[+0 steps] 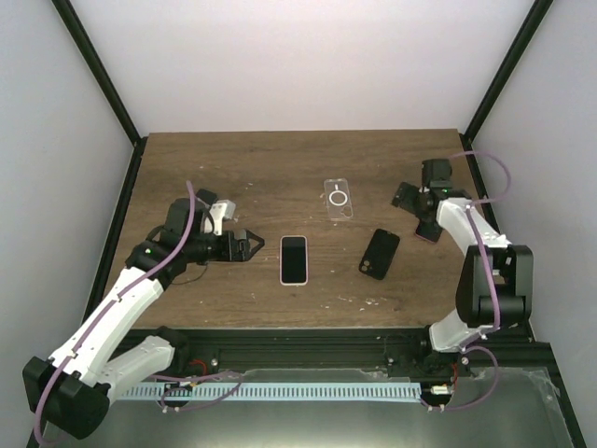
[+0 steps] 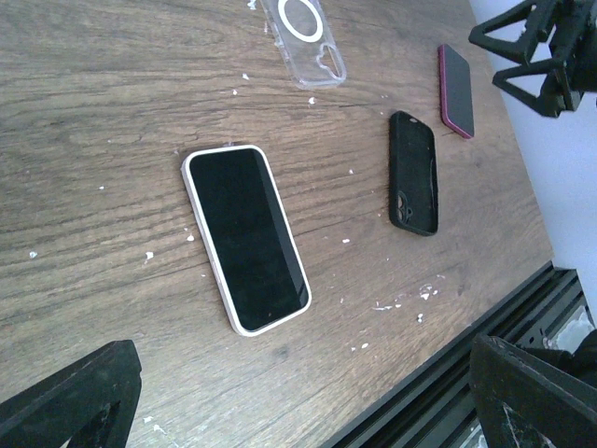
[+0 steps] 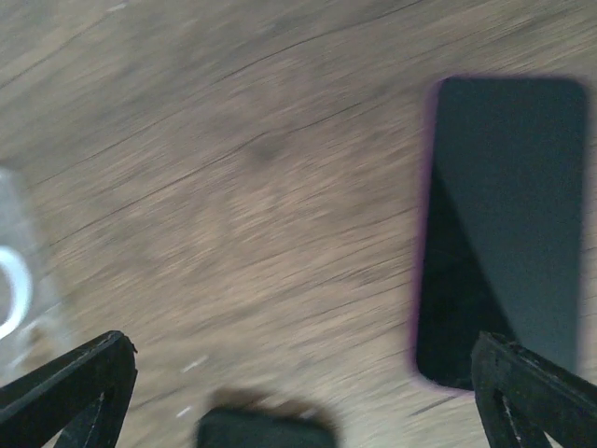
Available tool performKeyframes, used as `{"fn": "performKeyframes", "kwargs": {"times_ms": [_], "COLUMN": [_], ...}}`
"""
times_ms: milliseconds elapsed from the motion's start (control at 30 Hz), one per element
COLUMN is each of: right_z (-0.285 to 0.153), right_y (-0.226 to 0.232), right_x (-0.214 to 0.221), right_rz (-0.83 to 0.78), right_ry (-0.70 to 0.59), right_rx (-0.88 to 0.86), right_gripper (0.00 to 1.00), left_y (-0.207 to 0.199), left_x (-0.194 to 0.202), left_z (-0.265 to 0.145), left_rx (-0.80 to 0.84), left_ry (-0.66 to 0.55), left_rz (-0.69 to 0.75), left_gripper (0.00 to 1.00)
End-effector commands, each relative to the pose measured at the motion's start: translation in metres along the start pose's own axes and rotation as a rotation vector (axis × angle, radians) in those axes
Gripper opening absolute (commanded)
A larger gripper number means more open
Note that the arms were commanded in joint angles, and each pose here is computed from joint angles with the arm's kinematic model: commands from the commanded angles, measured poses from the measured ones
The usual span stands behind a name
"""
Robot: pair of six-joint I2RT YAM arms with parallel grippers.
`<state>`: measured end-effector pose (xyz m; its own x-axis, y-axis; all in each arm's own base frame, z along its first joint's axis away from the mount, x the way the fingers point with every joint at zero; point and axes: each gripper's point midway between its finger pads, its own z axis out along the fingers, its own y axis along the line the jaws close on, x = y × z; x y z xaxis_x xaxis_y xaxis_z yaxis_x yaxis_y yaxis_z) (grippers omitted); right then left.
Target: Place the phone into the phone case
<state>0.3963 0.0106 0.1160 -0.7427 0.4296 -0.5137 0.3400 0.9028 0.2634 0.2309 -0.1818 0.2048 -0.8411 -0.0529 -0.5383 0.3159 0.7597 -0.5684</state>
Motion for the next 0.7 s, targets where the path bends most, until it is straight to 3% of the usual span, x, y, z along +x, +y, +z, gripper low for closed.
{"fn": "performKeyframes", "kwargs": {"times_ms": [0, 233, 433, 667], "right_z": [0.005, 0.036, 0.058, 0.062], "right_y": [-0.065, -0.106, -0.1, -0.108], "right_x": [-0.029, -0.047, -0.046, -0.046], "right_rz": [-0.029, 0.009, 0.007, 0.0], "right_ry": [-0.029, 0.019, 0.071, 0.083], "right_rx": [0.244, 0.27, 0.183, 0.229], "right_gripper": [0.98, 1.0, 0.98, 0.97], "left_y": [-0.004, 0.006, 0.009, 0.011], "left_x": [0.0, 0.003, 0.002, 0.002], "left_z": [-0.004, -0.003, -0.005, -0.004], "left_rx": [0.016, -0.029, -0.044, -0.047], "left_ry": [0.0, -0.01, -0.025, -0.019], "left_rz": [0.047, 0.067, 0.072, 0.071], "left_gripper": [0.97, 0.97, 0.97, 0.97]}}
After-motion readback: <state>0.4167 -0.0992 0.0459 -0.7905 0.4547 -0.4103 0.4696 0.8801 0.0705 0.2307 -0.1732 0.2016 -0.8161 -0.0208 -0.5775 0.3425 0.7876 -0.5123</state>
